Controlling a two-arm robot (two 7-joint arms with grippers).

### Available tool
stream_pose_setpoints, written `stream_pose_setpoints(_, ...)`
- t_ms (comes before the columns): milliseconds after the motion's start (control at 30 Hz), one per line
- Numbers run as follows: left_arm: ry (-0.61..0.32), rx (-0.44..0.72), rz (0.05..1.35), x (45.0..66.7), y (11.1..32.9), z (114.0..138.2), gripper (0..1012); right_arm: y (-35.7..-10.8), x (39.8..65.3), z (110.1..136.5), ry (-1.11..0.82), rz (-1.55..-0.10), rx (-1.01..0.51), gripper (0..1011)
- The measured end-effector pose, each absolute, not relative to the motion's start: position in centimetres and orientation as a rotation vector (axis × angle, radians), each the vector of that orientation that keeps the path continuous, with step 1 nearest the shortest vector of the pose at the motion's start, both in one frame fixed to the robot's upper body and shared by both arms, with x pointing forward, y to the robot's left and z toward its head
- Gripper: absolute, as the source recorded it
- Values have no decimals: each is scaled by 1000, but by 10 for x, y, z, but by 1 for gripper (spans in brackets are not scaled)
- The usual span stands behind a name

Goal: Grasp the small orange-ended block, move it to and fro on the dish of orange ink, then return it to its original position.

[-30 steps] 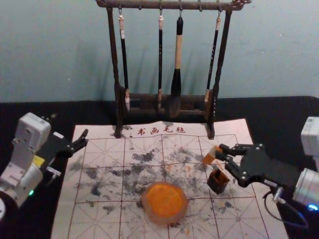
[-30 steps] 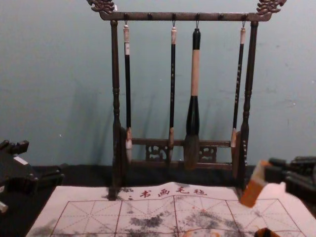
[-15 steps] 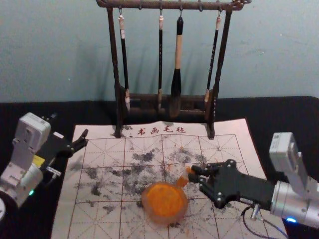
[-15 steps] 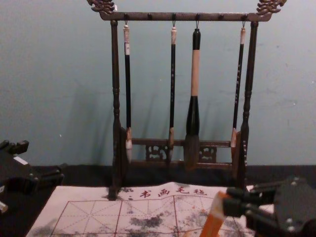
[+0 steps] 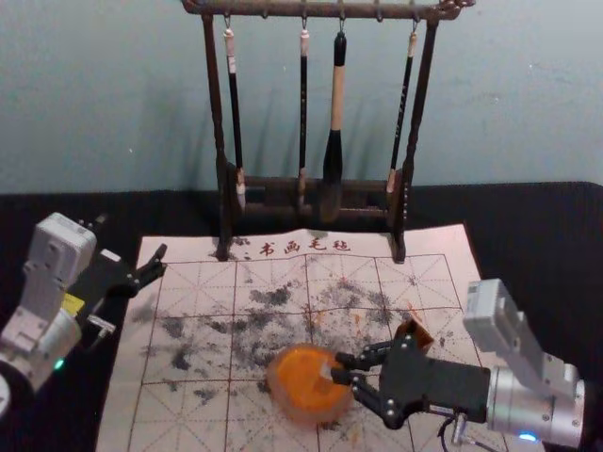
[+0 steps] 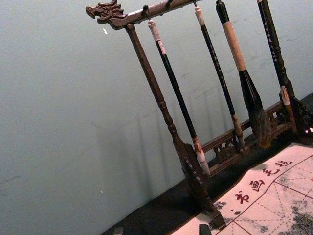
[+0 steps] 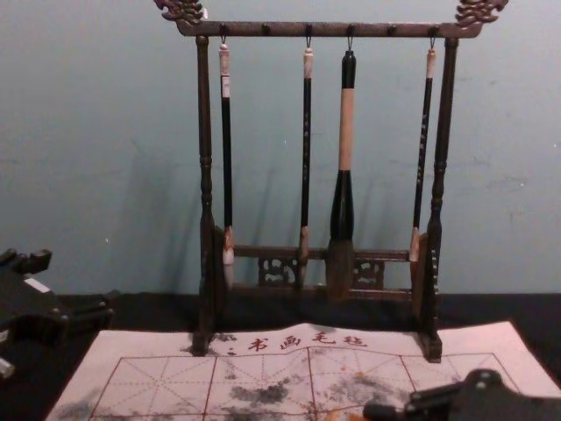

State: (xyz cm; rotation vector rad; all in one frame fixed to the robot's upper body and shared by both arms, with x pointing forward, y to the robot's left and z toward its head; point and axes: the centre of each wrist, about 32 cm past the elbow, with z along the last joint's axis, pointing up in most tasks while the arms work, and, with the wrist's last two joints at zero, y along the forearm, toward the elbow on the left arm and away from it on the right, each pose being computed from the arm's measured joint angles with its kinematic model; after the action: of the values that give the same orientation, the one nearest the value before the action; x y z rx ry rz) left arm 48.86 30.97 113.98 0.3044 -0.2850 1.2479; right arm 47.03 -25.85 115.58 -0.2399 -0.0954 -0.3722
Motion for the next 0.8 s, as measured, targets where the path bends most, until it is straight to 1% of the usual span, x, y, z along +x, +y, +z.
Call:
stream_pose_setpoints(433, -285, 304, 1248, 489, 310, 1140, 1001, -249, 476, 1148, -90, -366, -287, 80)
stream_pose_setpoints(800, -285, 304, 1248, 489, 310, 1140, 1001, -244, 483, 1148, -99, -363, -295, 80)
